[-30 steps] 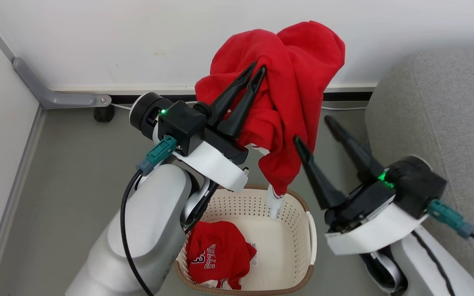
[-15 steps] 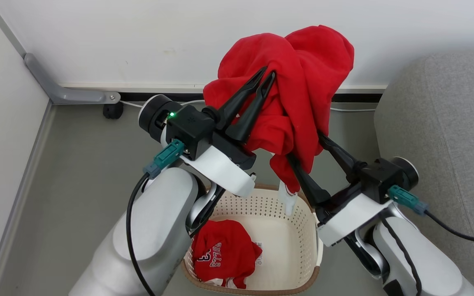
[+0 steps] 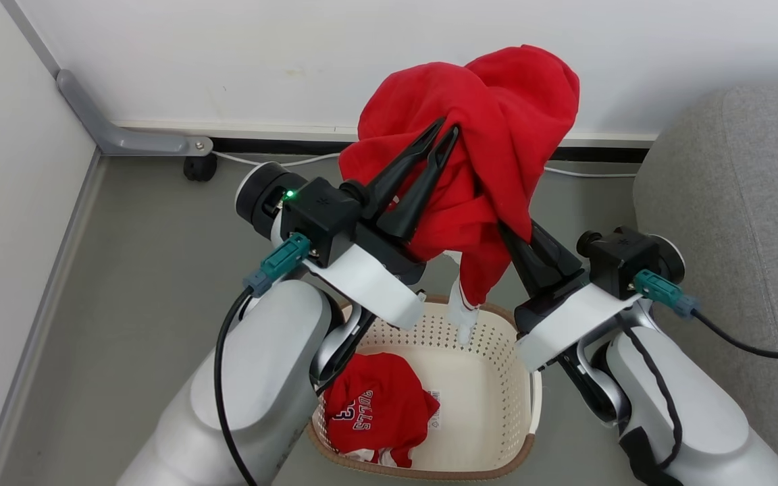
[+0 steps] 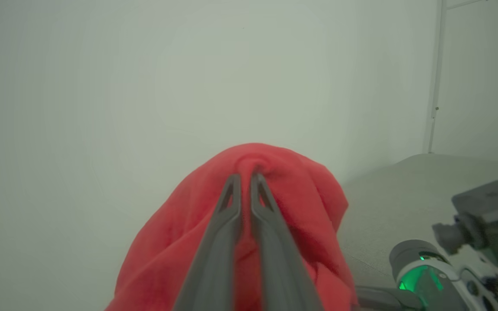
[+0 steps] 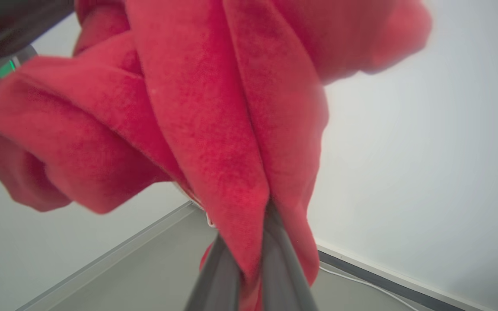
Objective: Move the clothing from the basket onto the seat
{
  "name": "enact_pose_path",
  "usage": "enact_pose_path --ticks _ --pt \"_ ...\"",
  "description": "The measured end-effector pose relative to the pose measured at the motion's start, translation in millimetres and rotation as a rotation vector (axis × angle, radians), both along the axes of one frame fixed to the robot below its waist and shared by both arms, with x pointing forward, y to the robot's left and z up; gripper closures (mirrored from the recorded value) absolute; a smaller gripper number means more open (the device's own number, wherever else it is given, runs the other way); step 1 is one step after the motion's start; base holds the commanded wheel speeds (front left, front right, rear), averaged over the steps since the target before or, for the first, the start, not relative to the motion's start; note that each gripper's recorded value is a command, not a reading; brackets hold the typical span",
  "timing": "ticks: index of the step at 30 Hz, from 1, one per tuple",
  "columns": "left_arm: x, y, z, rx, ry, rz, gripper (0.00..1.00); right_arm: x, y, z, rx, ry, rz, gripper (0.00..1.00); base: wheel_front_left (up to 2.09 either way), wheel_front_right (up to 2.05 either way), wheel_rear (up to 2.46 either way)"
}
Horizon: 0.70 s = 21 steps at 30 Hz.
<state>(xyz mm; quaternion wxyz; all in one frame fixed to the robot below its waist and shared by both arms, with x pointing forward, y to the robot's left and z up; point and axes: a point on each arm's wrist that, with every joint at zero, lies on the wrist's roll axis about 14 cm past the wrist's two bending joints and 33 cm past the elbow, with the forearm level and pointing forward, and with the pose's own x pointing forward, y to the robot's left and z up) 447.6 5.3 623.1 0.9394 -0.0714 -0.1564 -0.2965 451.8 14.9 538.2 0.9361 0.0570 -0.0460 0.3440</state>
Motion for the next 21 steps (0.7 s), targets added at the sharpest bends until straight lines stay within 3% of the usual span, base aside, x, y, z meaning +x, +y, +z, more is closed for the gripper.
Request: enact_pose_path --ticks 1,2,3,21 --pt "0 0 -1 -0.001 0.002 -0.001 1.00 1 -1 1 0.002 -0.002 -0.003 1.00 0.00 0.00 0.00" --pt "1 -1 -1 -0.006 0.006 -0.002 0.77 1 -2 2 0.006 -0.004 -0.007 1.00 0.00 0.00 0.00" --pt "1 -1 -2 -0.008 0.008 -0.004 0.00 2 -3 4 0.010 -0.009 -0.010 1.00 0.00 0.00 0.00" --pt "1 -15 -49 0.057 0.122 -0.043 0.00 13 -76 29 0.090 -0.062 -0.224 1.00 0.00 0.00 0.00"
